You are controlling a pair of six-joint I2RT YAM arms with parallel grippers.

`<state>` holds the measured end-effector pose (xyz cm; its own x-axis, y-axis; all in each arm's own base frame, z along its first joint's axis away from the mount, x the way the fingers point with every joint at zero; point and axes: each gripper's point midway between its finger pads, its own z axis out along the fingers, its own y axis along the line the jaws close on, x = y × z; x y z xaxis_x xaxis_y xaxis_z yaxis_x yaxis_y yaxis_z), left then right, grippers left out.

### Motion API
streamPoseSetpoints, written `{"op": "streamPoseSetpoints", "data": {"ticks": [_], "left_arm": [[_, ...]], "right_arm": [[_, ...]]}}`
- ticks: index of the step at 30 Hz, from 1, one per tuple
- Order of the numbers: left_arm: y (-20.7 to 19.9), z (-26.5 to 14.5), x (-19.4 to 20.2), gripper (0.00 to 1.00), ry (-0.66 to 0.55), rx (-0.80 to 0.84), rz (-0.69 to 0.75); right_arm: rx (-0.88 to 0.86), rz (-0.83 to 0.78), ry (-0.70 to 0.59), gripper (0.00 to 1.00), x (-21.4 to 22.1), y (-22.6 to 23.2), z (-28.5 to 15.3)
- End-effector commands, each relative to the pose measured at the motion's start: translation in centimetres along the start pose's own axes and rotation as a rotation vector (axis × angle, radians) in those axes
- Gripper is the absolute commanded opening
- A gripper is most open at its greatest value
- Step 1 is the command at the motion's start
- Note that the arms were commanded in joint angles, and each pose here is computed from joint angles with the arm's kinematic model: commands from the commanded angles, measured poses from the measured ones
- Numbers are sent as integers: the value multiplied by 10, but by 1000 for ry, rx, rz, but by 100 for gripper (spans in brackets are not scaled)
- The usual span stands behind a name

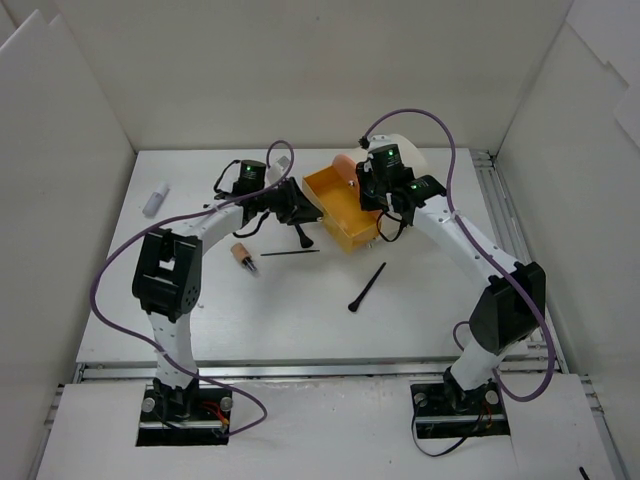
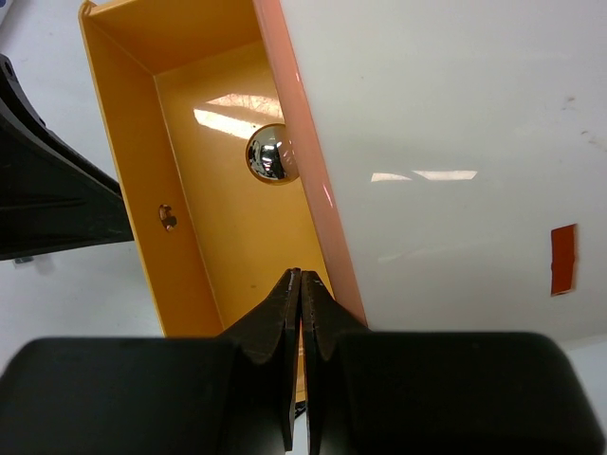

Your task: Organize the makeup

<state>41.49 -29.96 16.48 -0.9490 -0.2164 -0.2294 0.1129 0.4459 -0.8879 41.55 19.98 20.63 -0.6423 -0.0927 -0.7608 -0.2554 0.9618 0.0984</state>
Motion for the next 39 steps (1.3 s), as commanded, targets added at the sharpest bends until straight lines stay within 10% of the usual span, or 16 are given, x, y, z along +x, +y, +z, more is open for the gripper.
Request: {"op": "streamPoseSetpoints", "data": {"ticks": [1,9,18,20,24,35,39], "left_arm": [[-5,-29,-8,0,-36,-22,37],[-2,-39,-7,7,-41,-58,61],[-4,-55,-10,52,-73,-91,86],[-3,-55,-11,84,-72,-98,86],[-6,-57,-10,99,-77,-98,89],[20,-121,-31,99,-294,-462,127],[38,-129,-32,80,-300,-560,139]], "right_arm": [[127,28,-102,0,-32,-30,-4],[114,26,-106,0,-32,-28,-8],[85,16,-135,2,-42,-23,-19],[87,15,-138,2,-43,-25,-20],[62,15,-160,4,-51,-19,-28],[-35,-1,-354,10,-101,4,-109],[-65,-9,-430,12,-112,9,-148]]}}
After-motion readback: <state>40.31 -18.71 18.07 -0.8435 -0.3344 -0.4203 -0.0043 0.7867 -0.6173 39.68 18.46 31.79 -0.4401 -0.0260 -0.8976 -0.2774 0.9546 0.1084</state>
